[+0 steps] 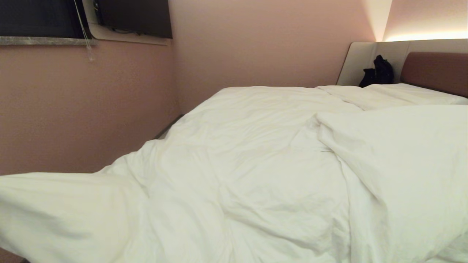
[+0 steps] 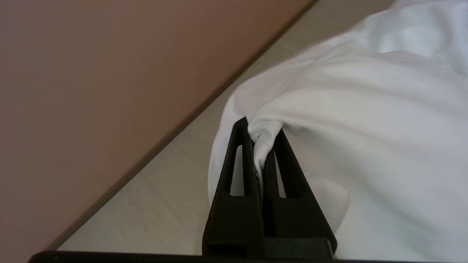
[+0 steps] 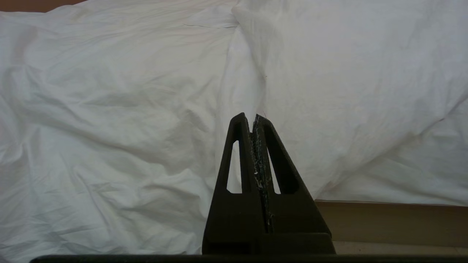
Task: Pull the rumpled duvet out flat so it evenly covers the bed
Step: Flatten the corners of the folded blanket
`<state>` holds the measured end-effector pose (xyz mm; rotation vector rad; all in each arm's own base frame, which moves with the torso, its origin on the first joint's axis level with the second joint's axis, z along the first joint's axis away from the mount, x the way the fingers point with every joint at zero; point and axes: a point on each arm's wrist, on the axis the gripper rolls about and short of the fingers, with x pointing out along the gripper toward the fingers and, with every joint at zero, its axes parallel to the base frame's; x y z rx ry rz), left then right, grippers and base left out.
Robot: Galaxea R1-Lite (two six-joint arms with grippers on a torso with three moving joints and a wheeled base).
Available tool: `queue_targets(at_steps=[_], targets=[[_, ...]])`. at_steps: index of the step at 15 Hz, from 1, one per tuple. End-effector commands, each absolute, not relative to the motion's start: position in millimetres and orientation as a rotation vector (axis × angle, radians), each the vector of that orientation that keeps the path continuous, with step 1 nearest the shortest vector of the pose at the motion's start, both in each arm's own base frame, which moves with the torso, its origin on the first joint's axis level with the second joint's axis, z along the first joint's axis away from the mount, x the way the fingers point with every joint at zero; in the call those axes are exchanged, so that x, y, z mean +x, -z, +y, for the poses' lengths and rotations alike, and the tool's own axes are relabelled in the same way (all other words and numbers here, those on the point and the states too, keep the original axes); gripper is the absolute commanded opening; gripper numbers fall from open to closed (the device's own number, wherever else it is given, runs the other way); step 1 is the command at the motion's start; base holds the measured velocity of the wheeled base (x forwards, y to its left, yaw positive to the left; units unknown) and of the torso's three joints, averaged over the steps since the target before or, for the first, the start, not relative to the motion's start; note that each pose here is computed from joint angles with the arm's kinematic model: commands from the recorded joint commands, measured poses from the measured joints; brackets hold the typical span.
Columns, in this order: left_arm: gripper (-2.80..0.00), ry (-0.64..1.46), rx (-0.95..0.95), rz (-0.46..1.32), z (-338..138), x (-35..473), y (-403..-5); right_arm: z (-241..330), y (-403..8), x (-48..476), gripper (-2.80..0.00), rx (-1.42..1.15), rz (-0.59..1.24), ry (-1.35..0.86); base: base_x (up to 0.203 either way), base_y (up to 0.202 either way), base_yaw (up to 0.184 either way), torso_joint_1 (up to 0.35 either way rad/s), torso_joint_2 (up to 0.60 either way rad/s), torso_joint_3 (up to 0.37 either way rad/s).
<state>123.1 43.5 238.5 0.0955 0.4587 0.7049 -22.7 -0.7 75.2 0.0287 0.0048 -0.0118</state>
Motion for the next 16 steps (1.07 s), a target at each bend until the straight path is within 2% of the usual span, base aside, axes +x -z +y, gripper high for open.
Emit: queue_targets(at_steps=[1,7,16], targets=[[-2.8,-0.757,0.098,0.466,48,121,-238,-1,-75,-23,-2.8,0.029,0.004,0.011,0.0,0.0,0.0,0.0,0.0,0.0],[-2.8,-0.942,0.09,0.519,70,105,-230,-1,-75,-23,-2.8,0.029,0.004,0.012,0.0,0.0,0.0,0.0,0.0,0.0],[-2.8,-0.956,0.063,0.603,76,109,-210,-1,-75,-23,-2.8,0.029,0.004,0.011,0.0,0.0,0.0,0.0,0.0,0.0]])
